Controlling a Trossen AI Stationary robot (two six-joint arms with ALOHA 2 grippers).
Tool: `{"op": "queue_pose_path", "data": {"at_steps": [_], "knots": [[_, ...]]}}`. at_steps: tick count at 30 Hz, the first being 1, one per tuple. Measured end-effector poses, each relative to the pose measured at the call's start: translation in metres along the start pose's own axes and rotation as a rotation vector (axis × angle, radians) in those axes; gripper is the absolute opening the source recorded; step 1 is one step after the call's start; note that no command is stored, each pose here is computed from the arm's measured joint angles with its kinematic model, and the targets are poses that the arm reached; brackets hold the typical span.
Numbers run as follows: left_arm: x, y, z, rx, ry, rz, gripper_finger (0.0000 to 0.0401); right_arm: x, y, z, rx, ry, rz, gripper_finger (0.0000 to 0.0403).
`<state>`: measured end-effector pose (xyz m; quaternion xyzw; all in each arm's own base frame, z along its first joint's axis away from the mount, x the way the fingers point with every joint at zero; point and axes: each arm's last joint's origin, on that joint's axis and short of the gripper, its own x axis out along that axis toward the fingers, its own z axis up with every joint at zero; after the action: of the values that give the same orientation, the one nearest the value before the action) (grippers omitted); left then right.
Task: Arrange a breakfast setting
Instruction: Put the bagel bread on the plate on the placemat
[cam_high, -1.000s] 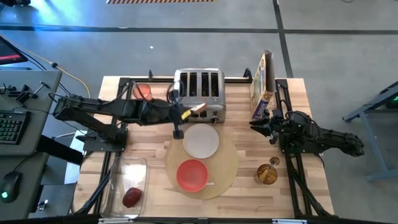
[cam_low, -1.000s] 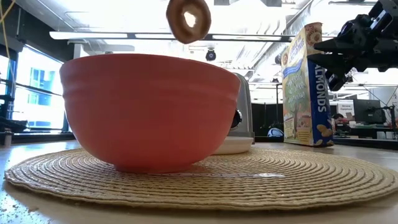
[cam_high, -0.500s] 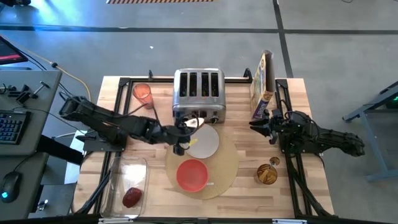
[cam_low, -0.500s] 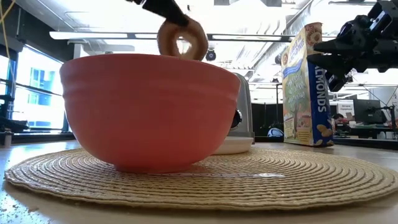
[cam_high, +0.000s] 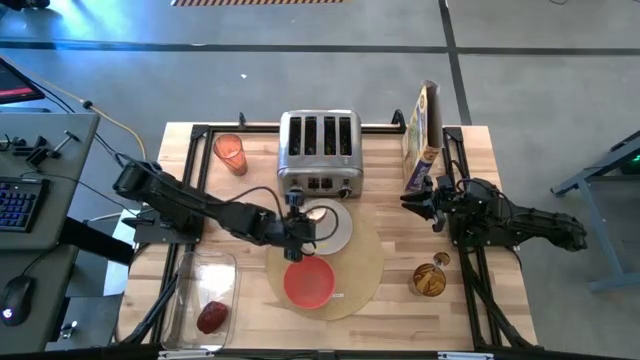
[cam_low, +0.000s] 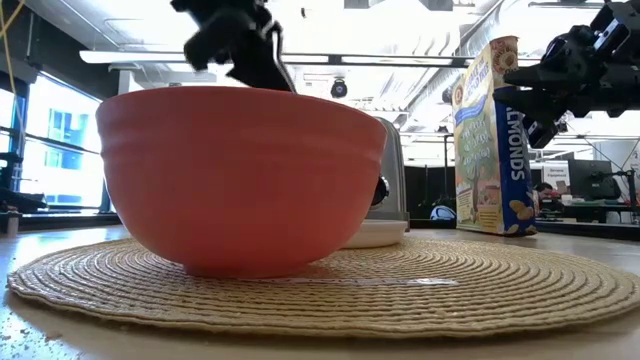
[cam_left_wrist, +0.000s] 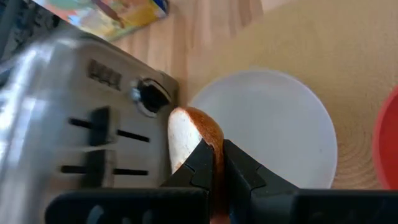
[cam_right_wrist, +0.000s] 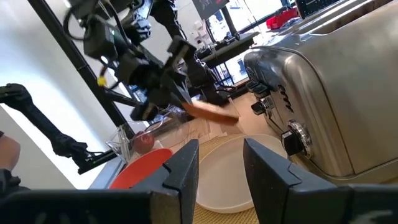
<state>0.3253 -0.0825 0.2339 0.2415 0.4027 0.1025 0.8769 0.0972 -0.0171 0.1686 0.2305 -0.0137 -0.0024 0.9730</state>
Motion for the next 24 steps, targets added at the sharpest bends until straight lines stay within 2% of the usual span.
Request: {"op": "queue_pose_path", "data": {"at_steps": [7, 14, 24], "knots": [[0.025, -0.018, -0.005, -0.013, 0.052, -0.05, 0.001, 0.0, 0.0, 0.0, 0.0, 0.0, 0.001, 0.011], [0.042, -0.028, -0.009, -0.003, 0.074, -0.045, 0.0011, 0.0, 0.0, 0.0, 0.0, -0.001, 0.0, 0.011], [0.058, -0.021, -0.014, -0.042, 0.117, -0.005, 0.0011, 0.0, 0.0, 0.0, 0.0, 0.0, 0.0, 0.011]]}}
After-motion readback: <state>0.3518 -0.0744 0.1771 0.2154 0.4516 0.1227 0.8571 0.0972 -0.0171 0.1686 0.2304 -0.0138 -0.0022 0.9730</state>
